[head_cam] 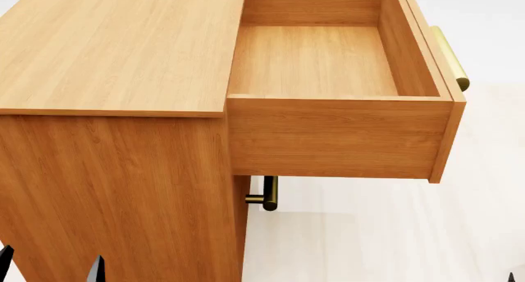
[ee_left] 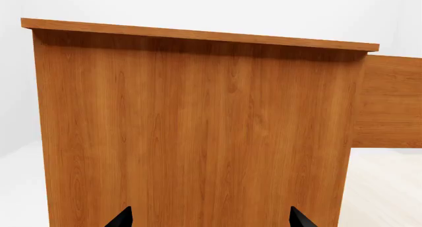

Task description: Put the bowl on top of the cabinet.

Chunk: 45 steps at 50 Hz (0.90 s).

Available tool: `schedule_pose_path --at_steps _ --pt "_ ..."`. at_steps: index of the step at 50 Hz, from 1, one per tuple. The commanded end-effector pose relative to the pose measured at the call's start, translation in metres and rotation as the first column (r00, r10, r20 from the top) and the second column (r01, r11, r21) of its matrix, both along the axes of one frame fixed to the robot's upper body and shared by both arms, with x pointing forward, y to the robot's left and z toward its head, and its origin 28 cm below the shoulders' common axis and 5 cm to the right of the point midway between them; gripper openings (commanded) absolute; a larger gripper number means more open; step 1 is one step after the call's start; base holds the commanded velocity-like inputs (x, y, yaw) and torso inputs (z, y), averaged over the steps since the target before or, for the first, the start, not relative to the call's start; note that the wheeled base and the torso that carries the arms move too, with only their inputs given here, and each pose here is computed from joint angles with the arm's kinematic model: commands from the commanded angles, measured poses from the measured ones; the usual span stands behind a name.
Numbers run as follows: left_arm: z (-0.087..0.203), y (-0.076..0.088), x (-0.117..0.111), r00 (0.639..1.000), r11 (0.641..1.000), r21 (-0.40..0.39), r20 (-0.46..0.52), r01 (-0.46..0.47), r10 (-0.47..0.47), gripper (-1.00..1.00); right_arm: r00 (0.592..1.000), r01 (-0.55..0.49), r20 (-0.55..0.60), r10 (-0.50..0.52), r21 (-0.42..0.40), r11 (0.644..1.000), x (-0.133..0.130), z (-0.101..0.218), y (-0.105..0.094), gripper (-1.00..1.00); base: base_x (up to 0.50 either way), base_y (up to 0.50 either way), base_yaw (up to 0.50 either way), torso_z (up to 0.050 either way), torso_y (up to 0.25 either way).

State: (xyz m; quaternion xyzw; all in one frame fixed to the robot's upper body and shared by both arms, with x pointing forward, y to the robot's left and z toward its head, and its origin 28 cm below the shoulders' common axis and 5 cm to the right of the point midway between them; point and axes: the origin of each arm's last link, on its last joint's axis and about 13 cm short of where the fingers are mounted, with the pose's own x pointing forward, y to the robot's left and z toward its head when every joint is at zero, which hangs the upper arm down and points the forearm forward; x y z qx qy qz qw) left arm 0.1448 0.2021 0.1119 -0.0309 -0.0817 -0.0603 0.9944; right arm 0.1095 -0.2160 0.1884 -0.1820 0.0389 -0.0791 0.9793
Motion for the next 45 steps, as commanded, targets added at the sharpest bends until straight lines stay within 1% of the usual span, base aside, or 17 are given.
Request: schedule_pose_path --at_steps 1,5,16,19,24,25,26,27,28,29,30,31,32,33,34,40,45 --pt "0.001 0.002 0.001 1.0 1.0 -0.002 0.004 -0.005 0.005 1.0 0.997 0.075 -0.037 -0.074 0.018 0.997 -0.007 0.021 -0.025 1.0 0.0 0.0 0.0 0.0 0.0" --pt "0.001 0.002 0.002 1.0 1.0 -0.001 0.003 -0.005 0.005 1.0 0.993 0.078 -0.092 -0.076 0.02 0.997 0.004 0.026 -0.028 1.0 0.0 0.0 0.0 0.0 0.0" --pt "0.0 0.005 0.01 0.999 1.0 -0.004 -0.016 -0.027 0.027 1.0 0.986 0.098 -0.14 -0.09 0.05 0.994 0.044 0.042 -0.04 1.0 0.0 0.0 0.0 0.0 0.0" --pt "-0.001 0.005 0.013 0.999 0.999 0.002 -0.017 -0.036 0.036 1.0 0.981 0.112 -0.165 -0.102 0.051 0.992 0.054 0.037 -0.043 1.0 0.0 0.0 0.0 0.0 0.0" --pt "-0.004 0.005 0.016 0.999 0.999 0.008 -0.029 -0.043 0.043 1.0 0.957 0.165 -0.254 -0.143 0.065 0.984 0.077 0.037 -0.053 1.0 0.0 0.0 0.0 0.0 0.0" --pt "-0.004 0.006 0.016 0.999 0.999 0.005 -0.033 -0.042 0.042 1.0 0.916 0.222 -0.348 -0.2 0.022 0.975 0.064 0.005 -0.068 1.0 0.0 0.0 0.0 0.0 0.0" --pt "-0.004 0.006 0.016 0.999 0.999 0.005 -0.034 -0.042 0.042 1.0 0.93 0.006 -0.368 0.011 0.046 0.999 0.057 -0.008 -0.043 1.0 0.0 0.0 0.0 0.0 0.0" --pt "-0.004 0.006 0.016 0.998 0.999 0.007 -0.033 -0.045 0.045 1.0 0.923 -0.013 -0.384 0.043 0.081 0.997 0.066 -0.019 -0.048 1.0 0.0 0.0 0.0 0.0 0.0" --pt "-0.004 0.007 0.017 0.998 0.999 0.004 -0.036 -0.048 0.048 1.0 0.904 -0.069 -0.411 0.118 0.134 0.989 0.079 -0.03 -0.04 1.0 0.0 0.0 0.0 0.0 0.0" --pt "-0.003 0.007 0.017 0.998 0.999 0.003 -0.036 -0.049 0.049 1.0 0.887 -0.095 -0.425 0.179 0.213 0.973 0.096 -0.033 -0.032 1.0 0.0 0.0 0.0 0.0 0.0" --pt "-0.002 0.009 0.017 0.998 0.998 -0.001 -0.032 -0.056 0.056 1.0 0.855 -0.103 -0.453 0.251 0.326 0.94 0.118 -0.036 -0.021 1.0 0.0 0.0 0.0 0.0 0.0" --pt "-0.001 0.009 0.017 0.998 0.998 -0.002 -0.031 -0.058 0.058 1.0 0.893 -0.031 -0.426 0.144 0.262 0.965 0.131 -0.008 -0.029 1.0 0.0 0.0 0.0 0.0 0.0" --pt "-0.001 0.009 0.017 0.998 0.998 -0.002 -0.029 -0.059 0.059 1.0 0.93 0.066 -0.367 0.005 0.18 0.981 0.138 0.007 -0.038 1.0 0.0 0.0 0.0 0.0 0.0" --pt "0.0 0.009 0.017 0.998 0.998 -0.003 -0.028 -0.06 0.06 1.0 0.926 0.18 -0.352 -0.136 0.095 0.979 0.137 0.009 -0.047 1.0 0.0 0.0 0.0 0.0 0.0" --pt "0.0 0.01 0.017 0.998 0.998 -0.003 -0.027 -0.061 0.061 1.0 0.914 0.24 -0.349 -0.208 0.051 0.969 0.141 0.007 -0.051 1.0 0.0 0.0 0.0 0.0 0.0" --pt "0.001 0.01 0.016 0.998 0.998 -0.007 -0.022 -0.063 0.062 1.0 0.909 0.249 -0.357 -0.216 0.049 0.967 0.153 0.002 -0.051 1.0 0.0 0.0 0.0 0.0 0.0" --pt "0.001 0.01 0.016 0.998 0.998 -0.005 -0.021 -0.065 0.065 1.0 0.902 0.27 -0.36 -0.24 0.036 0.962 0.163 0.009 -0.052 1.0 0.0 0.0 0.0 0.0 0.0"
